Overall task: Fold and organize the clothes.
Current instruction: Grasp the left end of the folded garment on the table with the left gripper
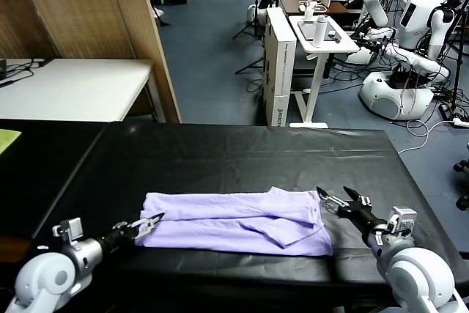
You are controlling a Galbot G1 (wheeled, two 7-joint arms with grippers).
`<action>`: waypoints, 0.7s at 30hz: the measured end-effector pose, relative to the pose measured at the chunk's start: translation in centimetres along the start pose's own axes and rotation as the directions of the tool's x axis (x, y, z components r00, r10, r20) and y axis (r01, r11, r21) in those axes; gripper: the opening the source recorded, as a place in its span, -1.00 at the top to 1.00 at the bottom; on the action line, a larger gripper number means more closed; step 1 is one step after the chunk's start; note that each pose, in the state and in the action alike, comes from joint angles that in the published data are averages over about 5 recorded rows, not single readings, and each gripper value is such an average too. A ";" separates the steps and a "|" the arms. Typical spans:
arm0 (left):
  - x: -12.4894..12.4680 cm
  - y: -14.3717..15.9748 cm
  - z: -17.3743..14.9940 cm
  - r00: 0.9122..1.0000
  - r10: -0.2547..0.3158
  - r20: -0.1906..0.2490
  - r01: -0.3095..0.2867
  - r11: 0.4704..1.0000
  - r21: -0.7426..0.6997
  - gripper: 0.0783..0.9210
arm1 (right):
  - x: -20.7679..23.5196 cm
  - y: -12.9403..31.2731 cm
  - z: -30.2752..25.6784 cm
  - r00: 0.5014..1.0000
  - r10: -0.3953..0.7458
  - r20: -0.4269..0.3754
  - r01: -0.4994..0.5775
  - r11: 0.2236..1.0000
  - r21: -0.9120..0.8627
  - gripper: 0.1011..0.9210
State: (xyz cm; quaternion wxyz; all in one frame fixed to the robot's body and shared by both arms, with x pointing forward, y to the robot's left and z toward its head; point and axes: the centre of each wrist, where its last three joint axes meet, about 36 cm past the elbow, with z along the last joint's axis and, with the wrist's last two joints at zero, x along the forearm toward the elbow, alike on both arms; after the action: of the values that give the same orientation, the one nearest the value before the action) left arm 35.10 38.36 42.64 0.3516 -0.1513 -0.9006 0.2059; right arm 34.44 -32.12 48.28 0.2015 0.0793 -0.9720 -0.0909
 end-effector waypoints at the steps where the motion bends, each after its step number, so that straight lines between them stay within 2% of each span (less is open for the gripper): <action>1: 0.0 0.0 0.0 1.000 0.000 -0.001 0.000 1.000 0.001 -0.90 | 0.0 0.0 0.0 1.000 0.000 0.000 0.000 1.000 0.000 -0.97; 5: -0.1 0.1 0.2 1.000 0.000 -0.003 0.000 1.000 0.006 -0.66 | -0.1 0.0 0.1 1.000 0.002 0.000 -0.002 1.000 -0.001 -0.97; 13: -0.1 0.0 0.4 1.000 -0.002 -0.011 0.002 1.000 0.011 0.31 | -0.2 0.0 0.2 1.000 0.004 -0.002 -0.004 1.000 -0.003 -0.97; 15: -0.1 0.0 0.4 1.000 -0.002 -0.012 0.002 1.000 0.010 0.50 | -0.3 0.0 0.3 1.000 0.005 -0.003 -0.005 1.000 -0.004 -0.97; 18: -0.1 -0.2 0.4 1.000 -0.008 -0.010 0.008 1.000 0.009 0.69 | -0.3 0.1 0.4 1.000 0.004 -0.005 -0.004 1.000 -0.005 -0.97; 21: 0.0 -0.5 0.2 0.999 -0.035 0.000 0.035 0.999 -0.012 0.78 | -0.3 0.1 0.6 1.000 0.005 -0.006 -0.005 1.000 -0.009 -0.97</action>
State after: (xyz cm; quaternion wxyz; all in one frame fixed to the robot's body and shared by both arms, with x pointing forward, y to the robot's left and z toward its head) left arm 34.92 37.93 42.77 0.3543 -0.1376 -0.9043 0.1942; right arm 34.51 -31.83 47.67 0.2048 0.0764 -0.9712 -0.0945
